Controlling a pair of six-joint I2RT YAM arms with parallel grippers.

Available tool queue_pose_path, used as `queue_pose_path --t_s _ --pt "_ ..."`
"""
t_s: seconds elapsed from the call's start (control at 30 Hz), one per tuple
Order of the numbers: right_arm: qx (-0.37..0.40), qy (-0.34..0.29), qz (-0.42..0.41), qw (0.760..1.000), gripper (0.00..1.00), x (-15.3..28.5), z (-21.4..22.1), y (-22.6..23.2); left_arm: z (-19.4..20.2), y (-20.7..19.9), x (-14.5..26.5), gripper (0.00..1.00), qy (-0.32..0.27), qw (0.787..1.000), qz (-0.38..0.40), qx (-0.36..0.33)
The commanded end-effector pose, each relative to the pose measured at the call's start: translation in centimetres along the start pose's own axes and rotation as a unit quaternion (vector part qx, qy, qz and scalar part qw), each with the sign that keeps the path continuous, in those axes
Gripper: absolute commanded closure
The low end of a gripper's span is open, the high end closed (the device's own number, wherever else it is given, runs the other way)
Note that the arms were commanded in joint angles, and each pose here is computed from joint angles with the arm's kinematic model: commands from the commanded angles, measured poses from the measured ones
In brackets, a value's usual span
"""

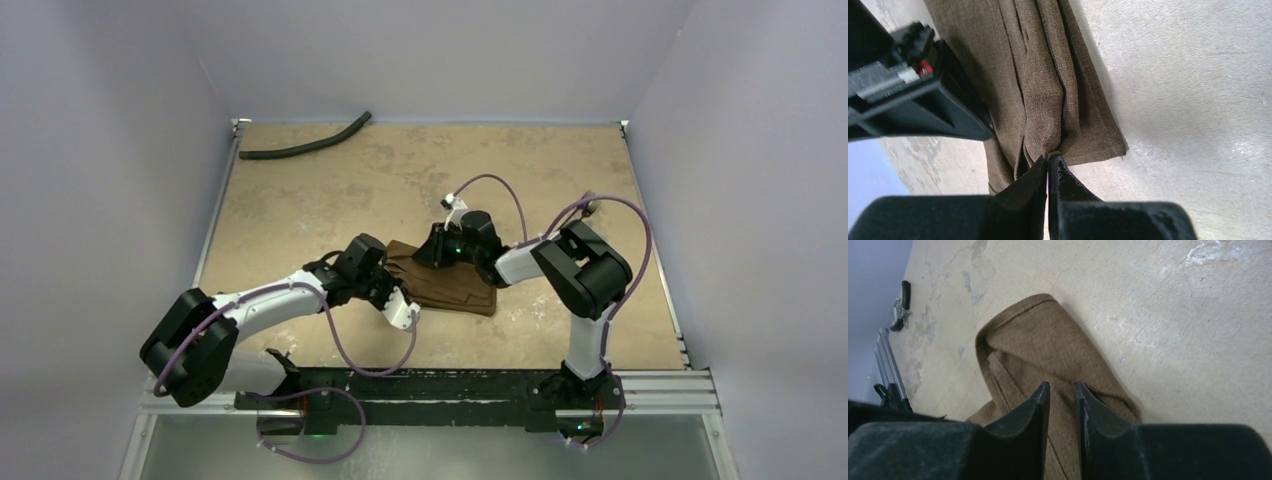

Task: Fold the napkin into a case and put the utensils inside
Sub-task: Stuff the top corner of the smaller-rectangle-folded napkin into the folded napkin.

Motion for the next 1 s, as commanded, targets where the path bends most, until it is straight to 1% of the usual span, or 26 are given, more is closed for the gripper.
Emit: queue_pose_path --t_s 0.0,0.1,0.13,0.17,0.2,0.27,0.37,0.5,0.53,0.77,0.97 --pt "0.080 -0.054 -0.031 0.995 0.70 1.8 -1.7 1.8 -0.4 0.0 0.6 1.00 -0.023 0.999 0.009 0.039" --pt "0.111 -0.076 -0.033 0.990 0.65 2.7 -1.9 1.9 -0.2 -0.5 0.8 1.00 -0.019 0.999 0.016 0.033" --pt "0.118 -0.080 -0.033 0.989 0.63 2.7 -2.0 1.9 0.0 -0.8 0.8 0.97 -0.016 0.999 0.022 0.026" --pt "0.123 -0.083 -0.031 0.988 0.63 2.7 -2.3 1.9 0.1 -1.3 0.8 0.86 -0.013 0.999 0.026 0.018" --pt "0.125 -0.084 -0.028 0.988 0.63 2.5 -2.4 1.8 0.2 -1.7 0.8 0.78 -0.011 0.999 0.029 0.007" --pt "0.119 -0.080 -0.031 0.989 0.63 2.3 -2.4 1.9 0.3 -2.7 0.8 0.69 -0.010 0.999 0.037 -0.016" --pt "0.110 -0.078 -0.039 0.990 0.64 2.1 -2.4 2.5 0.4 -3.5 1.0 0.62 -0.012 0.998 0.046 -0.045" --pt "0.103 -0.072 -0.056 0.991 0.67 1.5 -1.8 4.2 0.5 -3.9 1.3 0.58 -0.013 0.996 0.060 -0.058" --pt "0.099 -0.069 -0.061 0.991 0.67 1.3 -1.6 4.3 0.5 -4.1 1.3 0.54 -0.014 0.996 0.061 -0.058" --pt "0.077 -0.061 -0.081 0.992 0.72 0.4 -0.8 4.4 0.9 -4.1 0.3 0.52 -0.015 0.997 0.050 -0.061" --pt "0.061 -0.040 -0.084 0.994 0.77 -0.1 0.8 3.6 0.8 -4.2 -0.5 0.55 -0.024 0.996 0.051 -0.069"
Point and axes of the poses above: each gripper's point midway between its finger pads, its own x axis back along the fingers, its own y axis along the line the jaws close on, z = x × y, the point moved 5 cm from there along x, back along the fingers, and after that the axes turned 1 degree about -x, right-handed, at the moved point
